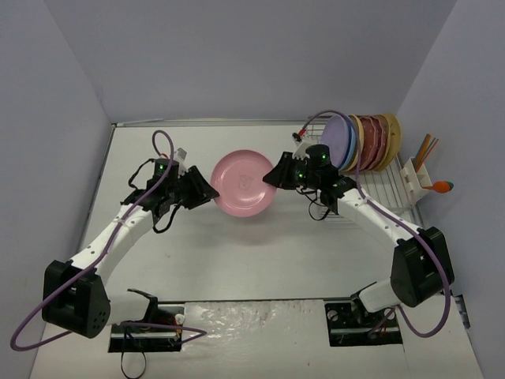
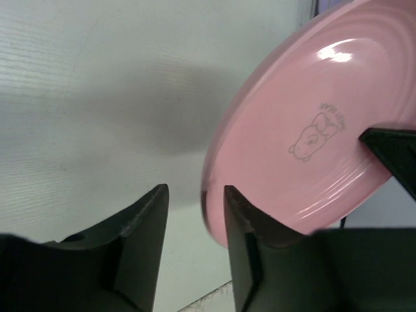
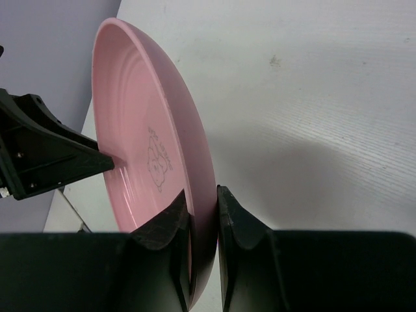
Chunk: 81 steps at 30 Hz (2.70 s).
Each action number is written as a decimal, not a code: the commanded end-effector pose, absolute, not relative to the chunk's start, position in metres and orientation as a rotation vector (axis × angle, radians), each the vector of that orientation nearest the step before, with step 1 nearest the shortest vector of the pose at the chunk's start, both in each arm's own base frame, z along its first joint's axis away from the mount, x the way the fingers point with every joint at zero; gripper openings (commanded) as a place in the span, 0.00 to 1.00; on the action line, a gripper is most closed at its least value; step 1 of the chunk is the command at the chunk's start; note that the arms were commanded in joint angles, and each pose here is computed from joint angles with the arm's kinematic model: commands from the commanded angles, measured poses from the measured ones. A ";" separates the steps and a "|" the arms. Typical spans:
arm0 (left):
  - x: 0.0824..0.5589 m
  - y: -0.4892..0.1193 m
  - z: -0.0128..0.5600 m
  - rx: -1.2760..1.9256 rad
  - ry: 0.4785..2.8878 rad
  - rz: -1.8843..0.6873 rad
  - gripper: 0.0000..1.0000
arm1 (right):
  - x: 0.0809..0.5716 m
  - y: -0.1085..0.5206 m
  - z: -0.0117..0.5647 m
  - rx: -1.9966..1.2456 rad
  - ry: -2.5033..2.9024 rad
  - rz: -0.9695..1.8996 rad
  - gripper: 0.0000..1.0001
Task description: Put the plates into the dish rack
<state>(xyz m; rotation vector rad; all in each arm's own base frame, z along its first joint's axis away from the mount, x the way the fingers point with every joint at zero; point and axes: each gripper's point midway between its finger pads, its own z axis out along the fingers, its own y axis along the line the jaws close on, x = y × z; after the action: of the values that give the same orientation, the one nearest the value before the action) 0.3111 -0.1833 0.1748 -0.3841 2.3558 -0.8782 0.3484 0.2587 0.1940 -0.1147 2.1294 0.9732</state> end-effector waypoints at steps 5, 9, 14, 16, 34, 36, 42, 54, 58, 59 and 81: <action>0.318 -0.115 0.207 -0.329 2.288 -0.394 0.90 | 0.406 0.177 0.295 -0.036 1.872 0.429 0.00; 0.304 -0.066 0.212 -0.333 2.268 -0.117 0.97 | 0.425 0.115 0.323 0.064 1.810 0.044 0.00; 0.285 -0.017 0.214 -0.325 2.238 0.095 0.97 | 0.441 0.044 0.340 0.195 1.773 -0.344 0.00; 0.278 -0.001 0.211 -0.330 2.233 0.143 0.97 | 0.449 0.027 0.349 0.207 1.760 -0.426 0.00; 0.273 0.016 0.203 -0.345 2.173 0.164 0.97 | 0.517 0.010 0.283 0.142 1.839 -0.663 0.00; 0.273 0.017 0.204 -0.346 2.168 0.170 0.97 | 0.519 0.012 0.269 0.132 1.862 -0.658 0.00; 0.272 0.018 0.205 -0.341 2.165 0.171 0.97 | 0.526 0.022 0.233 0.101 1.925 -0.588 0.00; 0.270 0.016 0.207 -0.332 2.157 0.153 0.97 | 0.514 0.029 0.218 0.108 1.974 -0.491 0.40; 0.270 0.015 0.207 -0.331 2.160 0.147 0.97 | 0.505 0.035 0.249 0.107 1.931 -0.409 0.50; 0.270 0.014 0.207 -0.329 2.159 0.142 0.97 | 0.500 0.037 0.258 0.107 1.920 -0.379 0.54; 0.218 0.015 0.307 -0.314 1.955 0.047 0.97 | 0.244 -0.009 0.377 0.254 1.582 -0.062 1.00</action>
<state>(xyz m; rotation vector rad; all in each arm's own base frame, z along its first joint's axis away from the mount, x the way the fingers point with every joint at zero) 0.2313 0.0128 0.2802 -0.3235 2.0206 0.0665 0.2634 -0.0052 0.3917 0.2030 1.5715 -0.0951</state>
